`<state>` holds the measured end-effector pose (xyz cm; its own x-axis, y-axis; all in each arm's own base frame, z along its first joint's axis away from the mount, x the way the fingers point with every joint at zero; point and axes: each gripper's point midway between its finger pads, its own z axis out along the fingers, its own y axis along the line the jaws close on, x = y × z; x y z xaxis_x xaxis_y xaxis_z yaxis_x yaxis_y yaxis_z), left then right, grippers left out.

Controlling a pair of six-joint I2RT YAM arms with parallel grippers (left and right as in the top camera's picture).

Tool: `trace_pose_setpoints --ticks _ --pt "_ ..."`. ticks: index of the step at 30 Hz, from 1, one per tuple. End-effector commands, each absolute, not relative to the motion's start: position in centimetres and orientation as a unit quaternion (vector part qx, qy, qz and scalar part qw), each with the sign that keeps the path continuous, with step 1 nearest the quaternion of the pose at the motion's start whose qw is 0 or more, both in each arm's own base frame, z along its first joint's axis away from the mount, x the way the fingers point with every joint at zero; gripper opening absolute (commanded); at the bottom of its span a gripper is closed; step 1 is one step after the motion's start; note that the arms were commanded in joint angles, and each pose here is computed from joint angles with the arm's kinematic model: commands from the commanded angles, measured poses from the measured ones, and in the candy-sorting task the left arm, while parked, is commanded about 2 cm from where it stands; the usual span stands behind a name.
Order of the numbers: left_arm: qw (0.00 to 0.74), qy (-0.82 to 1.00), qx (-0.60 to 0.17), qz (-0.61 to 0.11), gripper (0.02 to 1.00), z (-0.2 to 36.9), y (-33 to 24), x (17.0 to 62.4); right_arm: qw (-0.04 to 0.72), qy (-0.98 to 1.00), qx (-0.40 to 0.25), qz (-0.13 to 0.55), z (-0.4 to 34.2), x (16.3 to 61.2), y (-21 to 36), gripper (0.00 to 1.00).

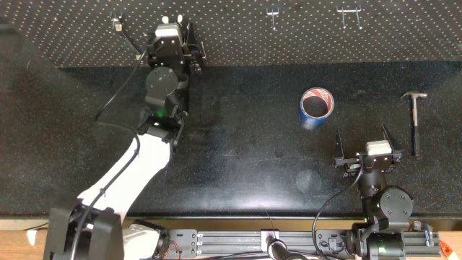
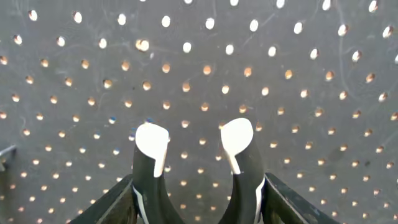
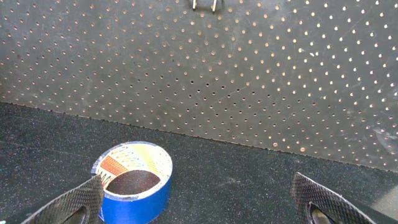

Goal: Place Tools Onto Pegboard

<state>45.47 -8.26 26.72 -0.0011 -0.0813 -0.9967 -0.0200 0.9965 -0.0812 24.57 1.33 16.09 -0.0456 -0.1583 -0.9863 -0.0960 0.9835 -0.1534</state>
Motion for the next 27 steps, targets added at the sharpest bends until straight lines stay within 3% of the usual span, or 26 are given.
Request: trace_pose_setpoints --ticks 1,27 --pt "0.723 0.689 -0.043 -0.016 0.027 27.4 -8.0 46.0 0.685 0.721 -0.098 -0.020 16.0 24.5 1.7 0.978" --pt "0.719 0.694 -0.039 0.004 0.027 24.4 -7.2 47.9 0.685 0.721 -0.098 -0.020 16.0 24.5 1.7 0.978"
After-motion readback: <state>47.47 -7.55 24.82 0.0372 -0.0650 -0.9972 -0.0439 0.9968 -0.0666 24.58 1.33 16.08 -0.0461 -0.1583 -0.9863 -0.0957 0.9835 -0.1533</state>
